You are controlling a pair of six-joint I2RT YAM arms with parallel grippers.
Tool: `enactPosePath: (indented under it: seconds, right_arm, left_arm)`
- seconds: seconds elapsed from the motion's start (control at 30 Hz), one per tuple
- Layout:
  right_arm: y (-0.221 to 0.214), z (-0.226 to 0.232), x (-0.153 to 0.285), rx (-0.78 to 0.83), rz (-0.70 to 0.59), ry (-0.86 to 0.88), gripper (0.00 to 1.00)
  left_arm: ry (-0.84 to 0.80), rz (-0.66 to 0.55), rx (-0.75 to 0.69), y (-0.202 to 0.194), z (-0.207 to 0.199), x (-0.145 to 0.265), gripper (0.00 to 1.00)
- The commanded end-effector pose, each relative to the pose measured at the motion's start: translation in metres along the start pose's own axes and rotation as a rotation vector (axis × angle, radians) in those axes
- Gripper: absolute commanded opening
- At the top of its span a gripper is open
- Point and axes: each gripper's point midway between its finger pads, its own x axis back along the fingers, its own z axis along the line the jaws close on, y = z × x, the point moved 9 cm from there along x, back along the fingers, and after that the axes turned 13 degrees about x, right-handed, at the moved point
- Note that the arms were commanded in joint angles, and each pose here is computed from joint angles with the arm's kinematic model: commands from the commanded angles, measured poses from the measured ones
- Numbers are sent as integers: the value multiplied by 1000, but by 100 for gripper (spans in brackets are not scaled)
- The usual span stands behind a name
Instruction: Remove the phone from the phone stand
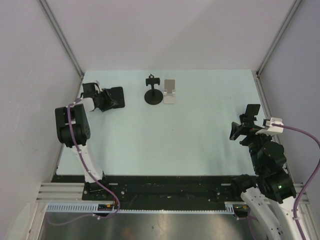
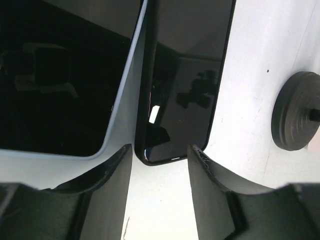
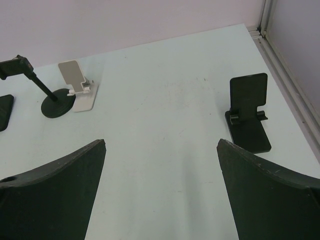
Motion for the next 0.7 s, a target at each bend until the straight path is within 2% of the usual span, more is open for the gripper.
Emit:
enactPosePath:
  seconds: [0.0, 0.1, 0.17, 0.33, 0.43, 0.67]
  right_arm:
    - [4, 1, -3, 2, -24, 1, 99]
    - [4, 1, -4, 7, -21, 2, 99]
    - [4, 1, -4, 8, -18, 4, 99]
    - [4, 1, -5, 7, -19, -1, 99]
    - [4, 0, -5, 6, -16, -4, 99]
    - [2, 0, -7, 10, -6, -10, 99]
  left_arm:
    - [-9, -120, -78, 21, -22, 33, 54]
    - [16, -171, -118, 19, -30, 46, 62]
    - [45, -231, -152, 21, -37, 58, 73]
    - [44, -262, -276, 4, -69, 62, 91]
    - [47, -271, -326, -2, -83, 55, 92]
    - [-38, -135, -374, -35, -109, 19, 93]
